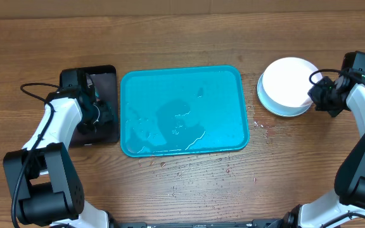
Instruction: Clean dirty plates on tray and stack at the side
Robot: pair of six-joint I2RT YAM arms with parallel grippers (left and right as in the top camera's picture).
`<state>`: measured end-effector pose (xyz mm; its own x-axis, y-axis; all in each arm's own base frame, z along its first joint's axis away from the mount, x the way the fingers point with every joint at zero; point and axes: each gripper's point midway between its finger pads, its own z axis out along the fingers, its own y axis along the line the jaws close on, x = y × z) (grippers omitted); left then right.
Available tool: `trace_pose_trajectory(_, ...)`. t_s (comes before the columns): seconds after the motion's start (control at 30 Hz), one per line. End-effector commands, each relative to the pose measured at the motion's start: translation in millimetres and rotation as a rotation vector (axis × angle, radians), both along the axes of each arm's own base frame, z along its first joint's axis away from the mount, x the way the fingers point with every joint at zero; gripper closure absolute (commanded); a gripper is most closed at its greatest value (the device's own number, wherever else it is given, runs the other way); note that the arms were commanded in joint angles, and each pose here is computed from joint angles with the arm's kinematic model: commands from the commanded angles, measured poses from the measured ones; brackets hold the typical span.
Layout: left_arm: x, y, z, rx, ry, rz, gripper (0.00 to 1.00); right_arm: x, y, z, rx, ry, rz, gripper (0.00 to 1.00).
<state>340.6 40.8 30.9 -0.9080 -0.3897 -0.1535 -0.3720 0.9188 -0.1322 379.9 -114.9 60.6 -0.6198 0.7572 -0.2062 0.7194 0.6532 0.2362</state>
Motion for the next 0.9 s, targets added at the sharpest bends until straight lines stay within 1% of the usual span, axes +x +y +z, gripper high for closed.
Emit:
trace_pose_trajectory(0.0,9,3,10,0.006,-0.036,0.012,0.34,4,8,8,0.030,-0.037,0.024,0.69)
trace_pose_trajectory(0.07,9,5,10,0.019,-0.039,0.015,0.33,8,17,9,0.076,-0.057,0.042,0.59)
trace_pose_trajectory(0.1,10,7,12,0.029,-0.042,0.016,0.31,15,31,14,0.134,-0.103,0.117,0.57)
trace_pose_trajectory(0.13,13,7,16,0.032,-0.054,0.009,0.29,26,54,24,0.208,-0.185,0.256,0.54)
trace_pose_trajectory(0.17,14,7,19,0.034,-0.064,0.008,0.29,29,65,28,0.232,-0.214,0.306,0.52)
trace_pose_trajectory(0.3,23,4,37,0.041,-0.127,-0.027,0.27,36,104,33,0.231,-0.254,0.484,0.46)
trace_pose_trajectory(0.4,30,-8,53,0.064,-0.187,-0.114,0.25,37,142,32,0.196,-0.256,0.637,0.37)
trace_pose_trajectory(0.43,32,-12,56,0.070,-0.200,-0.142,0.23,36,151,30,0.173,-0.247,0.675,0.28)
trace_pose_trajectory(0.5,32,-24,61,0.078,-0.214,-0.203,0.18,31,165,22,0.096,-0.192,0.716,0.05)
trace_pose_trajectory(0.53,30,-29,61,0.076,-0.208,-0.220,0.15,28,169,19,0.059,-0.162,0.728,0.00)
trace_pose_trajectory(0.57,26,-34,60,0.072,-0.191,-0.232,0.13,23,172,15,0.019,-0.124,0.741,0.00)
trace_pose_trajectory(0.6,20,-37,58,0.066,-0.165,-0.238,0.02,17,174,11,-0.009,-0.090,0.753,0.00)
trace_pose_trajectory(0.63,13,-39,55,0.057,-0.134,-0.229,0.00,12,178,9,-0.023,-0.065,0.766,0.00)
trace_pose_trajectory(0.73,-13,-40,49,0.028,-0.024,-0.173,0.00,1,186,8,-0.025,-0.028,0.791,0.00)
trace_pose_trajectory(0.87,-47,-42,45,0.005,0.114,-0.169,0.00,-10,185,17,-0.023,-0.007,0.783,0.00)
